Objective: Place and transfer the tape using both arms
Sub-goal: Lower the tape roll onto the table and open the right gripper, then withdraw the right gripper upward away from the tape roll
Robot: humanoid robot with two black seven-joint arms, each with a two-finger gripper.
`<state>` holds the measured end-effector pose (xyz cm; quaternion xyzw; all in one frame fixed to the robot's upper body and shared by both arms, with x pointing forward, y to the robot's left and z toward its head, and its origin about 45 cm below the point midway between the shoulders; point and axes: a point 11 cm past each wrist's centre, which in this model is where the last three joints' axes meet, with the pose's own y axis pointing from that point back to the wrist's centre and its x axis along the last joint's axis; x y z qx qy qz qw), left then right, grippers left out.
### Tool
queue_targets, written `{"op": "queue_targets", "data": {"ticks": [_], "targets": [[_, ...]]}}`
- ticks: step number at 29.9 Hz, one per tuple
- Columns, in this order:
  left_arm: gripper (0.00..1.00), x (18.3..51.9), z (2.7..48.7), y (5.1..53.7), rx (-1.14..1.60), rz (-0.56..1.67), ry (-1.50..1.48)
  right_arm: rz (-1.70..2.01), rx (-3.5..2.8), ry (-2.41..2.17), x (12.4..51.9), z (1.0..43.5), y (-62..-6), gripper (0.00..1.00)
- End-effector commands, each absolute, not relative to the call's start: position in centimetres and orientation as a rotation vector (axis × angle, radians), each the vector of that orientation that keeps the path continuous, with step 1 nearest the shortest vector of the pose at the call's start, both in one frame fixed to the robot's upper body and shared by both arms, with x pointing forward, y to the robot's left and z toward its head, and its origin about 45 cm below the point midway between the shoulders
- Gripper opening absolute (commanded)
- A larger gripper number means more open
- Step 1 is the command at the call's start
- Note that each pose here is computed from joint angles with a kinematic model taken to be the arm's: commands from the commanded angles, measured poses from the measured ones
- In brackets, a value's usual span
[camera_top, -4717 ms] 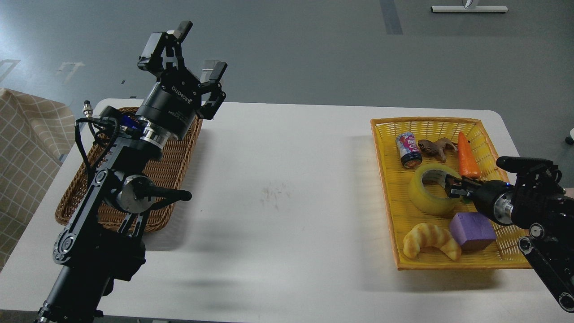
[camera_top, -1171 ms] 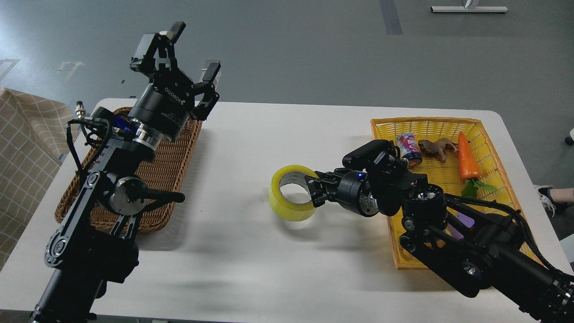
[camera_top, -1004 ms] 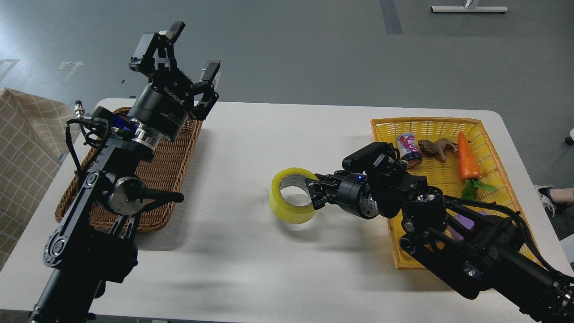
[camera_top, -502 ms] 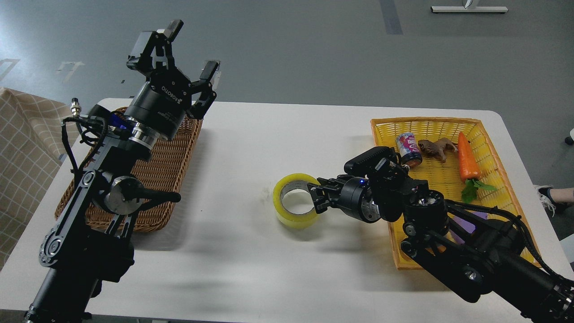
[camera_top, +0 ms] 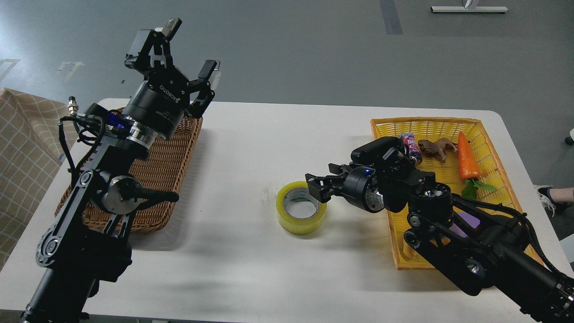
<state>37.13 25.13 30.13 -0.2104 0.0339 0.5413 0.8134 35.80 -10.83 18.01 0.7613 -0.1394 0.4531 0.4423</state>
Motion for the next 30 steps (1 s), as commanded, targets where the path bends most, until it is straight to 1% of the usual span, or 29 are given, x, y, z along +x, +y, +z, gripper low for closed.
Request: {"op": "queue_targets", "data": {"ticks": [1,10,13,15,17,20,23,27,30], "targets": [[0.99,37.1,30.1,25.4,-0.439,1.157,0.070,1.122,1.882,-0.449,37.5,20.0,-12.0,0.99],[0.99,37.7,31.6,26.0,-0.423,1.154,0.027,1.100,1.851,-0.697,40.0,22.5,-16.0,0.99],[0.99,37.9,32.3,26.2,-0.444,1.153,0.007,1.101,1.846,-0.815,41.0,24.3,-17.5,0.99],[0.98,37.7,33.4,26.5,-0.505,1.156,-0.032,0.986,1.995,-1.048,41.8,26.8,-19.0,1.00],[0.99,37.4,34.1,26.6,-0.549,1.151,-0.065,0.872,2.120,-1.156,41.7,27.0,-19.4,1.00],[0.99,37.1,34.9,26.5,-0.595,1.149,-0.113,0.646,2.431,-1.372,41.5,29.7,-19.6,1.00],[0.99,37.0,34.6,26.6,-0.572,1.159,-0.111,0.435,2.668,-1.463,40.6,30.9,-19.9,1.00],[0.99,36.7,34.5,26.5,-0.565,1.154,-0.106,0.260,2.879,-1.549,39.7,32.4,-20.8,1.00],[0.99,36.7,34.5,26.4,-0.566,1.154,-0.101,0.202,3.000,-1.574,39.2,33.8,-20.7,1.00]]}}
